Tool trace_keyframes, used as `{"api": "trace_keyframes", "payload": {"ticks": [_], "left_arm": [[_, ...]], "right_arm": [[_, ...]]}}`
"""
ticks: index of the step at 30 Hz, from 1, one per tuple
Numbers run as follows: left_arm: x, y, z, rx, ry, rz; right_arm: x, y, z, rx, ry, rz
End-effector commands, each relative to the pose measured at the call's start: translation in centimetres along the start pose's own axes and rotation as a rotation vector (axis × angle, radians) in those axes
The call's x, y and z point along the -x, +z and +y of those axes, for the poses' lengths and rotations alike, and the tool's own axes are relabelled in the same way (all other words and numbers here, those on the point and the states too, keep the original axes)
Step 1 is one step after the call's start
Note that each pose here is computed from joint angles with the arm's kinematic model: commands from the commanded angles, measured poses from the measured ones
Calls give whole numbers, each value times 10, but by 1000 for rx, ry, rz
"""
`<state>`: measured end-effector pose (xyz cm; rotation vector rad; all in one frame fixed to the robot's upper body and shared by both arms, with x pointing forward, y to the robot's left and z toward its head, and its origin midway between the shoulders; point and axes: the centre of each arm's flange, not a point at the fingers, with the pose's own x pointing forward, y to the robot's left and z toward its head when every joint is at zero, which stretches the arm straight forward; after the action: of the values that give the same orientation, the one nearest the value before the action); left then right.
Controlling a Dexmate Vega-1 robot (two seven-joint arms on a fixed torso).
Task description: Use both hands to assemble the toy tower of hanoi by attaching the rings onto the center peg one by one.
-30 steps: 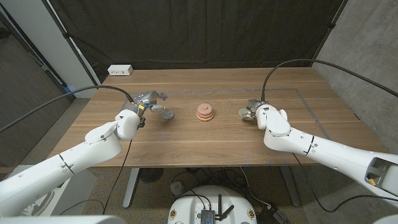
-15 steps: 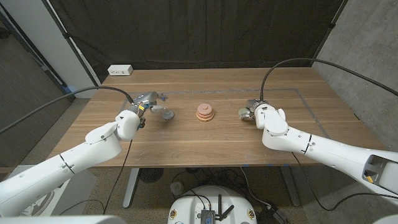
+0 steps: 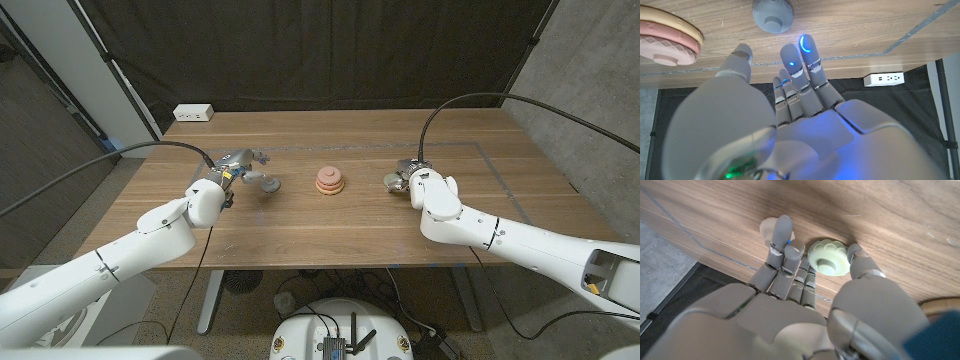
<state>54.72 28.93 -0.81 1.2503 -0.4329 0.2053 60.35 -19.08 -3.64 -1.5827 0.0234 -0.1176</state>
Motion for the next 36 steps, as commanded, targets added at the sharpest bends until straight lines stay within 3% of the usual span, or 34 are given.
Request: {"api": "trace_keyframes", "payload": {"ticks": [1, 22, 36], "left_arm": [[3, -1, 2, 3, 8, 4], [4, -1, 6, -1, 17, 6], [3, -1, 6, 13, 26, 4]], "right_arm": [[1, 1, 2, 1, -45, 1], [3, 0, -2, 1, -88, -7], [7, -4, -8, -21, -79, -25]]}}
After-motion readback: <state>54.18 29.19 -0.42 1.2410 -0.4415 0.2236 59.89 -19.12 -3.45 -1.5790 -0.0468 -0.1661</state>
